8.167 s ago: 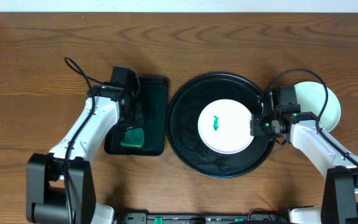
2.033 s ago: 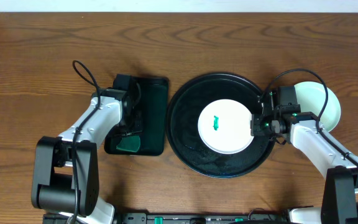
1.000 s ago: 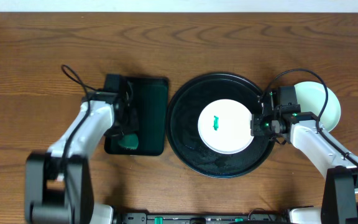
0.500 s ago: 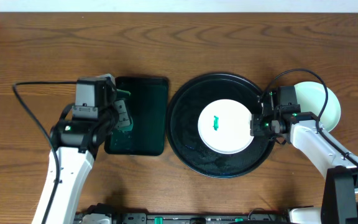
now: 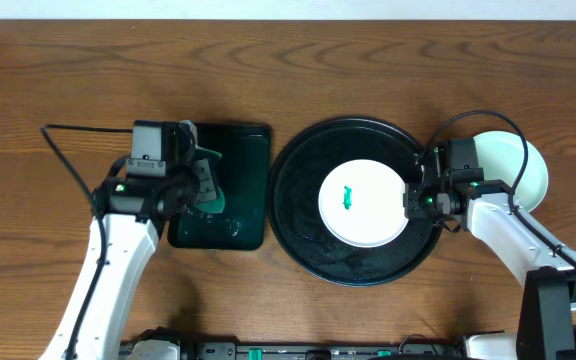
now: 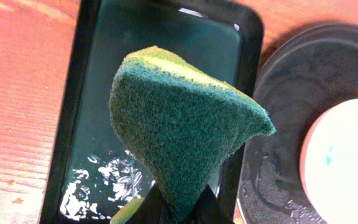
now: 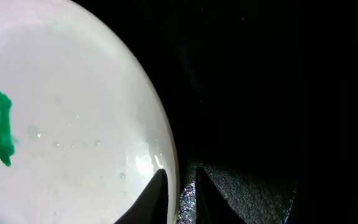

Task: Clean dirty plates on tray and stack at the side
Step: 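Raise the sponge and move the left gripper toward the tray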

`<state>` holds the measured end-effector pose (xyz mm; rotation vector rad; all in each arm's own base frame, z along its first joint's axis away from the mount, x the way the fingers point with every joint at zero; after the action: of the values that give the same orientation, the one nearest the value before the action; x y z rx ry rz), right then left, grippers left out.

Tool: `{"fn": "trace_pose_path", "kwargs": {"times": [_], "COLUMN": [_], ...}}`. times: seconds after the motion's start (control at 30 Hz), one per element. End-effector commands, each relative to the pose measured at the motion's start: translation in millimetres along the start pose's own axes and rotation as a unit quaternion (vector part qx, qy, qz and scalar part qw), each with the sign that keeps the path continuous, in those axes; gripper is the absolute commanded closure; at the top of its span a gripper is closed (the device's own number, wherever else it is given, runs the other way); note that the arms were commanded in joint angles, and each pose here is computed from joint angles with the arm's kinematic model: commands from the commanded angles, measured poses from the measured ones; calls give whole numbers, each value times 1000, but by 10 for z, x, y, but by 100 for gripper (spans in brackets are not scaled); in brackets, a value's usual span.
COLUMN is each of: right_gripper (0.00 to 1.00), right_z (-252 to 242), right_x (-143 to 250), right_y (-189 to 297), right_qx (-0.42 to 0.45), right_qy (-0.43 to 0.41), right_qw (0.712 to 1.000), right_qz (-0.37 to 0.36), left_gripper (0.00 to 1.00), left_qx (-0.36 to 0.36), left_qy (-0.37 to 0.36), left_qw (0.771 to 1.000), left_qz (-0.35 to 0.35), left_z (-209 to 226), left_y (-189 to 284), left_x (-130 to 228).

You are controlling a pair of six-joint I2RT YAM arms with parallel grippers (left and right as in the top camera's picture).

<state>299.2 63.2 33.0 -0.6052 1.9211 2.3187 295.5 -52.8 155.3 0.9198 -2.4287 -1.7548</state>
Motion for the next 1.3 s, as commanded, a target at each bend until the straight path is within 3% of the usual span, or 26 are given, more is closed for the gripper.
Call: {"fn": "trace_pose_path", "kwargs": {"times": [0.0, 0.3, 0.5, 0.9, 1.27], "right_gripper": [86, 85, 94, 92, 99], "right_z": [44, 43, 51, 34, 51], "right_x": [-21, -37, -45, -35, -12], "right_y": [29, 29, -1, -19, -44], "right_qx": [-7, -6, -6, -1, -7], "right_qy": [5, 5, 9, 10, -16], "right_qw": [1000, 1000, 1000, 1000, 1000], "right_qz": [-9, -12, -21, -23, -26], "left_gripper": [93, 93, 93, 93, 93], "left_qx": [-2, -15, -27, -29, -28], "left_qy": [4, 13, 17, 17, 17], "left_qw": [1000, 998, 996, 996, 996], "left_qz": [17, 62, 79, 81, 81], "left_z": [22, 78, 123, 132, 131], "left_y": [-91, -329, -434, -447, -447], "left_x": [19, 108, 146, 155, 153]}}
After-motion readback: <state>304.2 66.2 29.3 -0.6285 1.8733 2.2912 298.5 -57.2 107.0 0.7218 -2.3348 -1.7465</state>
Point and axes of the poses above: each gripper's point midway between its finger pads, its own y axis back along the fingers, its own z axis along the line the jaws close on, x = y × z, the point moved 2 cm from there along y, back along the fingers, and after that the axes turned 15 degrees about y, right-handed, at the moved point
